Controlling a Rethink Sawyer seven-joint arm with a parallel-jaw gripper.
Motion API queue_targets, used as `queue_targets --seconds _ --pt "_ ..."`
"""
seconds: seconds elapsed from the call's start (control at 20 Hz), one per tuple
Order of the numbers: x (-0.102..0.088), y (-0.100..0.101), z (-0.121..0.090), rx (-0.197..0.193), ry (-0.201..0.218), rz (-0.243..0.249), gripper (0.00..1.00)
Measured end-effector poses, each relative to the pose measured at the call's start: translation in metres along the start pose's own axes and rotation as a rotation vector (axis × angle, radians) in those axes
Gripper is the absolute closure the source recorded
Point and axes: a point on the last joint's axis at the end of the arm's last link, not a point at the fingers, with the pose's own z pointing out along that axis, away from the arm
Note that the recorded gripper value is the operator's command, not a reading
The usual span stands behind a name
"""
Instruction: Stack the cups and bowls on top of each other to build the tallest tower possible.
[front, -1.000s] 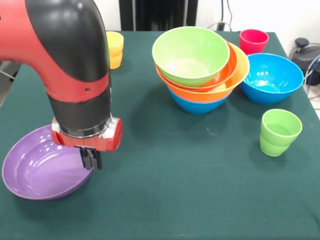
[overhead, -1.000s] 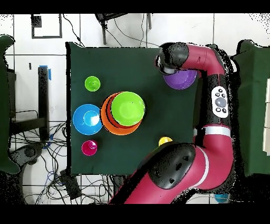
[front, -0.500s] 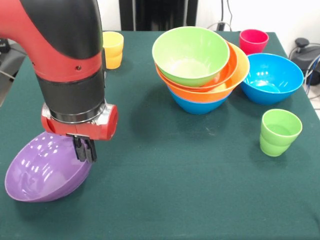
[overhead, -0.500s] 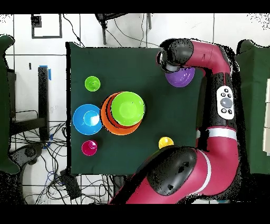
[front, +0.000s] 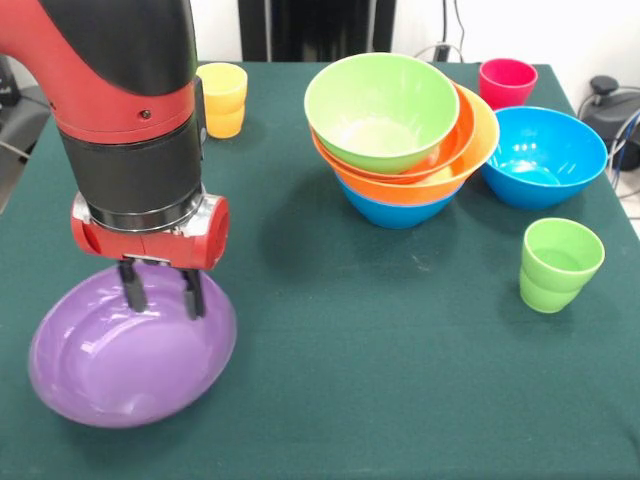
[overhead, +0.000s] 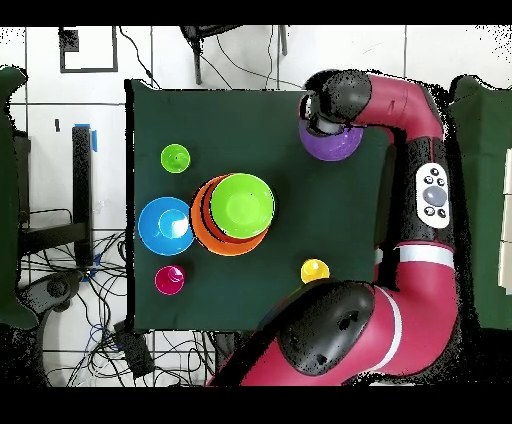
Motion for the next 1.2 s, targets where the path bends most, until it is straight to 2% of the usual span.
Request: queue_targets --seconds 0.55,0.8,0.95,1.2 --pt "0.010 -0.006 0.001 0.021 0.023 -0.006 0.00" --pt "0.014 -0.004 0.001 0.017 0.032 -0.007 0.00" --pt "0.017 0.001 0.002 0.008 0.043 -0.008 0.00" --pt "0.024 0.022 0.005 -0.010 0.061 -0.024 0.00"
